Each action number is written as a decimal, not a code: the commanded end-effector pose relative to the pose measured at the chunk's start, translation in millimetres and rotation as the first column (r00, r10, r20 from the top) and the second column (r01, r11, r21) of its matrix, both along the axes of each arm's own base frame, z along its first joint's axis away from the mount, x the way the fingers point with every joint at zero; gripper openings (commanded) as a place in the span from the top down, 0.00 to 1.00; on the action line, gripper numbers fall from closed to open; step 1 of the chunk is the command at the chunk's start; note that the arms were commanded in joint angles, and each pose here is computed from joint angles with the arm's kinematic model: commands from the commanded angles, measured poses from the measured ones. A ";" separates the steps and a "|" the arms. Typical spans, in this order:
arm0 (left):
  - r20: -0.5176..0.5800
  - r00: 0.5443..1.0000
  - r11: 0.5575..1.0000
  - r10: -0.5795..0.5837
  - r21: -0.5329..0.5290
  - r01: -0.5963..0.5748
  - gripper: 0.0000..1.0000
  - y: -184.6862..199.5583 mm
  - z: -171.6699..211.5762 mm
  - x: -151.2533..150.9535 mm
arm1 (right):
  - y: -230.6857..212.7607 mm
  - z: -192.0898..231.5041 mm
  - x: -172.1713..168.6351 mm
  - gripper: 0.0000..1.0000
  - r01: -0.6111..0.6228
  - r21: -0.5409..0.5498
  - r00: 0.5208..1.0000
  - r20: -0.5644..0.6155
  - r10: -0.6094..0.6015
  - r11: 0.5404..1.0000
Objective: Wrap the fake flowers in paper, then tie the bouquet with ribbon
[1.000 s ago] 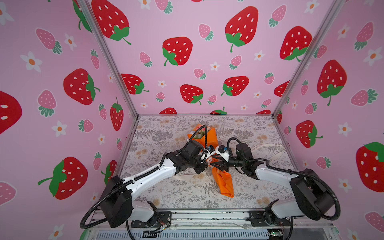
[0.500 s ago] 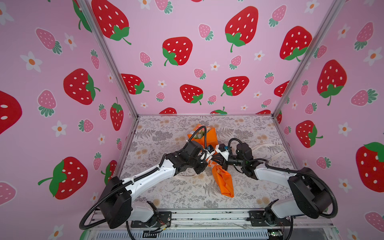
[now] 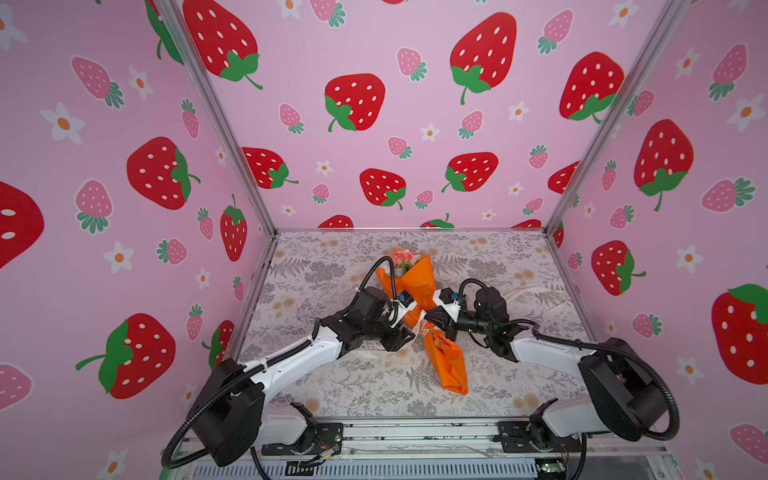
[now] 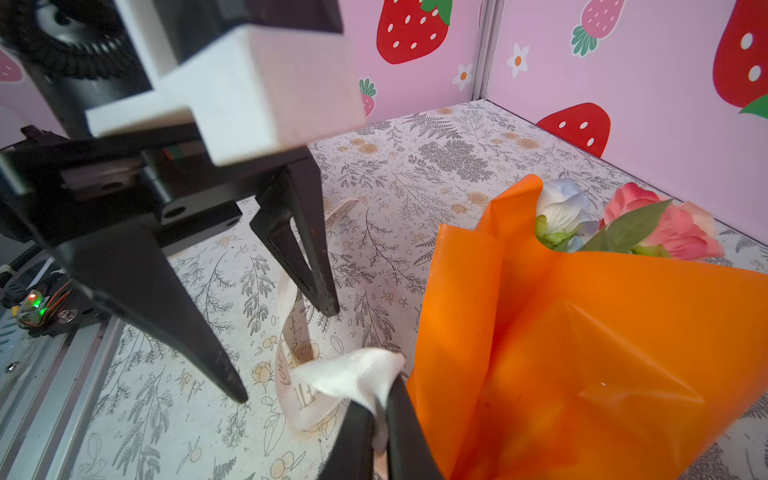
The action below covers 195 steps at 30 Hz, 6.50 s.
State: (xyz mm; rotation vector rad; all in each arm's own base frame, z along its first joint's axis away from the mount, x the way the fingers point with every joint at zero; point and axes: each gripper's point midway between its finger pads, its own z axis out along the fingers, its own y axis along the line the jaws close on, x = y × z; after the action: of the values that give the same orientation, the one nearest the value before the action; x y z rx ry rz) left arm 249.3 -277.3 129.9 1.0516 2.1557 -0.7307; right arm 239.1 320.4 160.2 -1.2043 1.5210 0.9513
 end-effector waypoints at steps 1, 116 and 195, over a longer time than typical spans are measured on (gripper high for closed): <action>0.010 0.997 0.992 -0.076 -0.102 0.077 0.44 -24.5 20.5 4.7 | -1.3 7.5 -1.2 0.89 -0.005 0.021 1.000 0.025 0.005 1.000; 0.107 0.907 0.872 0.408 -0.341 -0.352 1.00 -6.6 35.5 -13.0 | 107.7 134.3 -14.2 0.98 -0.211 -0.030 0.913 -0.364 0.186 0.977; 0.097 0.935 0.907 0.341 -0.294 -0.300 1.00 -39.6 34.9 -5.0 | -21.1 48.1 -30.2 0.49 0.439 -0.132 0.242 -0.935 -0.258 0.889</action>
State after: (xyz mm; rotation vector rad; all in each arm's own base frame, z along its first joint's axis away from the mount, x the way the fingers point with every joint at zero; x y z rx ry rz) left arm 240.1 -309.0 146.6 0.5869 1.9916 -0.7157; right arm 208.9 284.8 182.0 -0.0178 2.4847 1.4219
